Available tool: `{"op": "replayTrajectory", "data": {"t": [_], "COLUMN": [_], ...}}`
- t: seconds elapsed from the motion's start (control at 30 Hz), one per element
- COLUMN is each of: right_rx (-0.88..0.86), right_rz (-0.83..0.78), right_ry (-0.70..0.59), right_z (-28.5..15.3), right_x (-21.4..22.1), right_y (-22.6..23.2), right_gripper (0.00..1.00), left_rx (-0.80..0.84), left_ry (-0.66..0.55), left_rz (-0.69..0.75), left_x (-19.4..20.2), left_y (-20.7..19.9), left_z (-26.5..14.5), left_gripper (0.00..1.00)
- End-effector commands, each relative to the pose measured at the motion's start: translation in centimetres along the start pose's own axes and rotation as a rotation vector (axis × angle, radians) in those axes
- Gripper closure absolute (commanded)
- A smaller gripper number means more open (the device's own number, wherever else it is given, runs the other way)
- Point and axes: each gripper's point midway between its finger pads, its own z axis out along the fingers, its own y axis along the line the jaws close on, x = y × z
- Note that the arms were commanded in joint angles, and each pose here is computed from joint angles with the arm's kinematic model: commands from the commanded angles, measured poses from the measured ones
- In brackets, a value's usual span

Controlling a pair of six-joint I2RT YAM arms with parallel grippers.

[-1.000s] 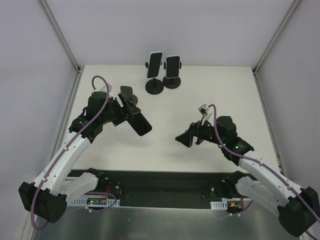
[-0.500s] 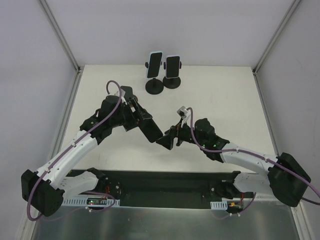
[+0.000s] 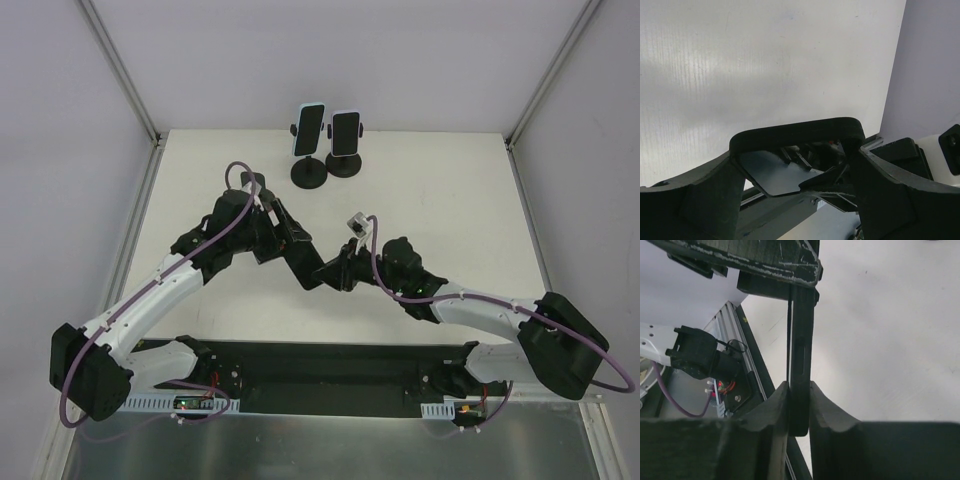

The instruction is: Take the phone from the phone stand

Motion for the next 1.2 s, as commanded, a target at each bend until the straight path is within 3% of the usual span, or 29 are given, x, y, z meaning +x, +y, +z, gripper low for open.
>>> {"op": "replayTrajectory", "data": {"t": [0.0,0.03,0.13,0.27,0.5,0.63,0.77,1.03,1.17], "right_rx": [-0.057,-0.054,-0.050,-0.012,0.150,0.313,0.488,0.703,0.718], "right_rz": [-0.038,-0.031,-0.018,0.005,0.092,0.173,0.255,0.398,0.439], "right_ry": [-0.116,-0.119,-0.129,-0.144,-0.173,-0.190,-0.187,-0.177,-0.128], "right_z": [0.1,0.0,-0.6,-1.9,-5.9,-9.7,-12.7,-16.4,-16.9], "right_x": [-3.7,-3.7,-4.0,-4.4,-4.8,-5.6,-6.4,-8.1,-8.3], "right_y": [1.8,1.7,1.5,0.1,-5.7,-10.7,-14.6,-22.3,-25.6], "right_gripper": [0.95,0.99,0.99,0.99,0.99,0.99,0.99,0.99,0.99], "left_rx": [0.145,0.149,0.155,0.167,0.110,-0.053,-0.214,-0.317,-0.376], "left_ry": [-0.044,-0.049,-0.074,-0.144,-0.458,-0.677,-0.803,-0.854,-0.870], "left_rz": [0.058,0.071,0.111,0.211,0.513,0.631,0.675,0.766,0.777], "left_x": [-1.5,-1.6,-2.2,-3.6,-9.1,-12.4,-14.1,-14.1,-14.6], "left_y": [-4.5,-4.6,-5.0,-5.8,-6.9,-5.1,-2.2,1.1,1.9], "left_z": [-1.3,-1.4,-1.7,-2.8,-8.6,-12.7,-14.9,-14.8,-15.0], "left_gripper": [0.90,0.84,0.70,0.37,0.02,0.01,0.01,0.01,0.01]}}
